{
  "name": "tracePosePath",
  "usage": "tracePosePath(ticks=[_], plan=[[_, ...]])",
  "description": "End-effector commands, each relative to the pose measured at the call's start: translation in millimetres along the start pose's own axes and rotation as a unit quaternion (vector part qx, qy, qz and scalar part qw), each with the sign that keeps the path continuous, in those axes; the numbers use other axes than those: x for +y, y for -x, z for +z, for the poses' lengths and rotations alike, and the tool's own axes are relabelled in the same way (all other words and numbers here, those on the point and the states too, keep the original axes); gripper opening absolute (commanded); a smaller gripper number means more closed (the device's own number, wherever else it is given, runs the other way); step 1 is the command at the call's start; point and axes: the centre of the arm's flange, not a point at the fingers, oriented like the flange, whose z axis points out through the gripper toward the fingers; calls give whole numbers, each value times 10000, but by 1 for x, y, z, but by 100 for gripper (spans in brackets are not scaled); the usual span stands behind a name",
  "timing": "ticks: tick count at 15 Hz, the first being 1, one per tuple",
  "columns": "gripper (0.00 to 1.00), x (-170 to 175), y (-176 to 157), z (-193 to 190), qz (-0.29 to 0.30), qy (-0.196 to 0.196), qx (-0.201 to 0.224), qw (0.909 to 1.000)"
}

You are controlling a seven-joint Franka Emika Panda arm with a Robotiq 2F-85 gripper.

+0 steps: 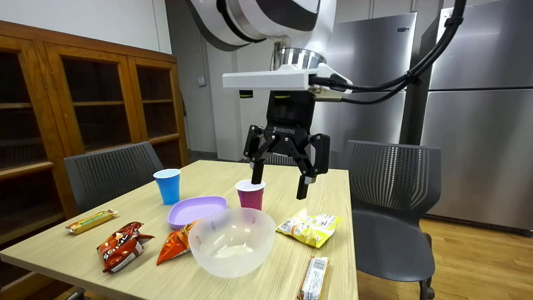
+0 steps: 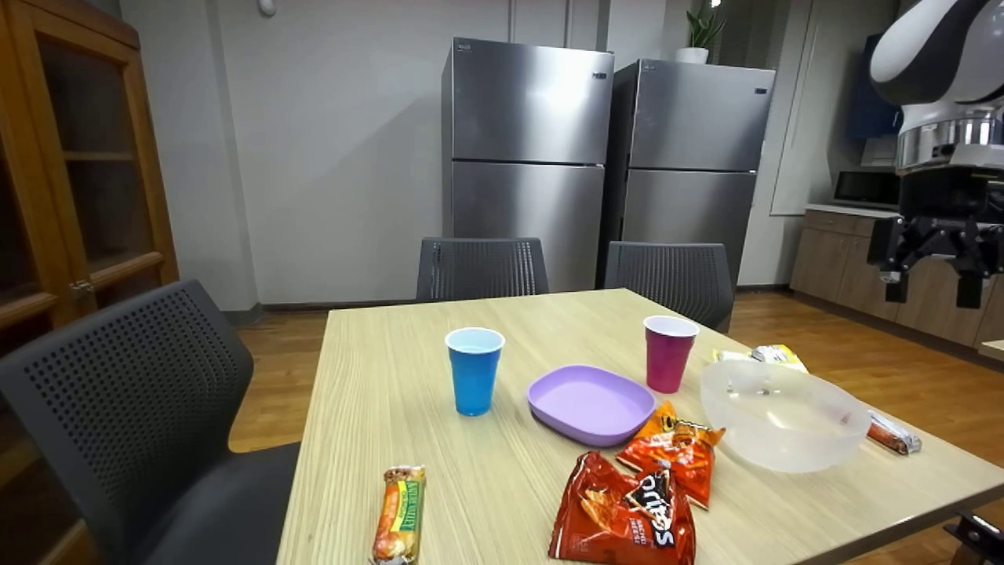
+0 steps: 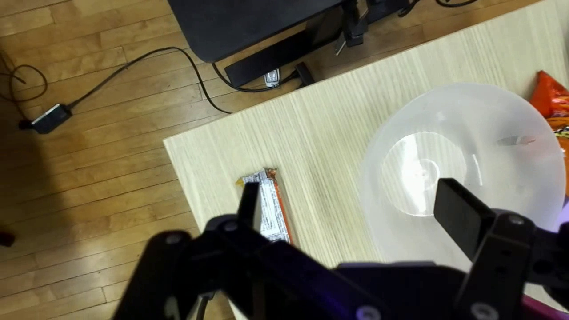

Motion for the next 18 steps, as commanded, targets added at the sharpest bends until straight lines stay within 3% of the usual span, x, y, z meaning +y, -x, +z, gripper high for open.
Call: tracePosePath(ticks=[1, 9, 13, 18], plan=[[100, 4, -1, 1, 9, 42, -19, 10000], [100, 8, -3, 2, 31, 73, -44, 10000], [100, 7, -12, 20, -63, 323, 737, 9967], [100, 19, -35, 54, 4, 505, 1136, 9922]])
